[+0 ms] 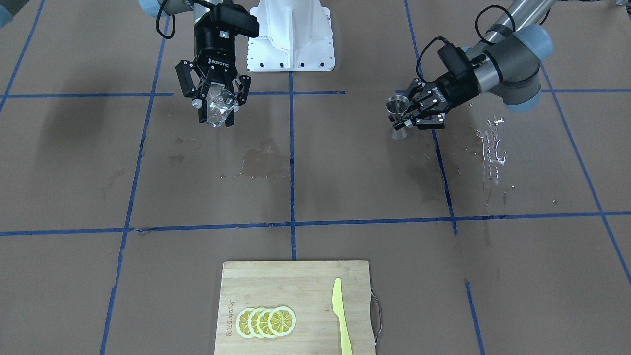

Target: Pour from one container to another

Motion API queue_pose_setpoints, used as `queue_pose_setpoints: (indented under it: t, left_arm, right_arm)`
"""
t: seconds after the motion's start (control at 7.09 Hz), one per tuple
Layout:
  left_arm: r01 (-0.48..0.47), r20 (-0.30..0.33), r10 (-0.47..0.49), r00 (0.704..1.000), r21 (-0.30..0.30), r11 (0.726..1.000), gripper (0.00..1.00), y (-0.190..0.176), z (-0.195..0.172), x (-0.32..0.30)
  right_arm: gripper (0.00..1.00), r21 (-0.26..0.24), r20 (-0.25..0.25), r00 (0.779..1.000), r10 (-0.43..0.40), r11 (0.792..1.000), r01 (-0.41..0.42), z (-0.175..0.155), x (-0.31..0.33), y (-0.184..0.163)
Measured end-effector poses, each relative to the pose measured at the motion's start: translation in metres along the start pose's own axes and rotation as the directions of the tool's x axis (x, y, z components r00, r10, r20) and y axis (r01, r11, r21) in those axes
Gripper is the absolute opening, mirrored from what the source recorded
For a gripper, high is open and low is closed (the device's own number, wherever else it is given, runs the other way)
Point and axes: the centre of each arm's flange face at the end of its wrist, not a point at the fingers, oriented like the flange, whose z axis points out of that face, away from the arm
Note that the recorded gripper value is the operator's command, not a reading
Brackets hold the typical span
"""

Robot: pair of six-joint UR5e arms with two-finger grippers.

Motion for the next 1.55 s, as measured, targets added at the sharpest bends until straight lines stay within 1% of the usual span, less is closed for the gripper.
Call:
queue_pose_setpoints:
  t: [0.28,0.42,0.56,0.71,0.85,1.13,1.27,1.55]
  left_arm:
    - [0.034,0.011,-0.034,0.999,0.001,0.999,0.00,0.039,-0.062,0.010]
    - [0.073,0.026,-0.073,0.997,0.004,0.997,0.00,0.054,-0.085,0.014]
    - [0.132,0.072,-0.134,0.988,0.022,0.991,0.00,0.064,-0.103,0.014]
    - [0.190,0.136,-0.195,0.971,0.050,0.981,0.00,0.070,-0.118,0.012]
    - [0.232,0.178,-0.241,0.954,0.072,0.970,0.00,0.076,-0.131,0.012]
    - [0.284,0.221,-0.297,0.929,0.089,0.955,0.00,0.087,-0.148,0.016]
    - [0.306,0.229,-0.320,0.919,0.096,0.947,0.00,0.090,-0.145,0.021]
    - [0.367,0.240,-0.388,0.890,0.130,0.921,0.00,0.099,-0.129,0.042]
  right_arm:
    - [0.00,0.000,0.001,1.000,0.001,1.000,-0.001,0.000,0.000,0.000]
    - [0.00,0.000,0.001,1.000,0.001,1.000,-0.001,0.000,0.000,0.000]
    - [0.00,0.001,0.002,1.000,0.002,1.000,-0.002,-0.001,-0.001,-0.001]
    - [0.00,0.001,0.002,1.000,0.002,1.000,-0.002,-0.001,-0.001,-0.001]
    - [0.00,0.001,0.003,1.000,0.002,1.000,-0.002,-0.001,-0.001,-0.001]
    - [0.00,0.002,0.005,1.000,0.005,1.000,-0.005,-0.002,-0.002,-0.002]
    - [0.00,0.003,0.005,1.000,0.006,1.000,-0.006,-0.002,-0.002,-0.003]
    - [0.00,0.003,0.006,1.000,0.007,1.000,-0.007,-0.002,-0.002,-0.004]
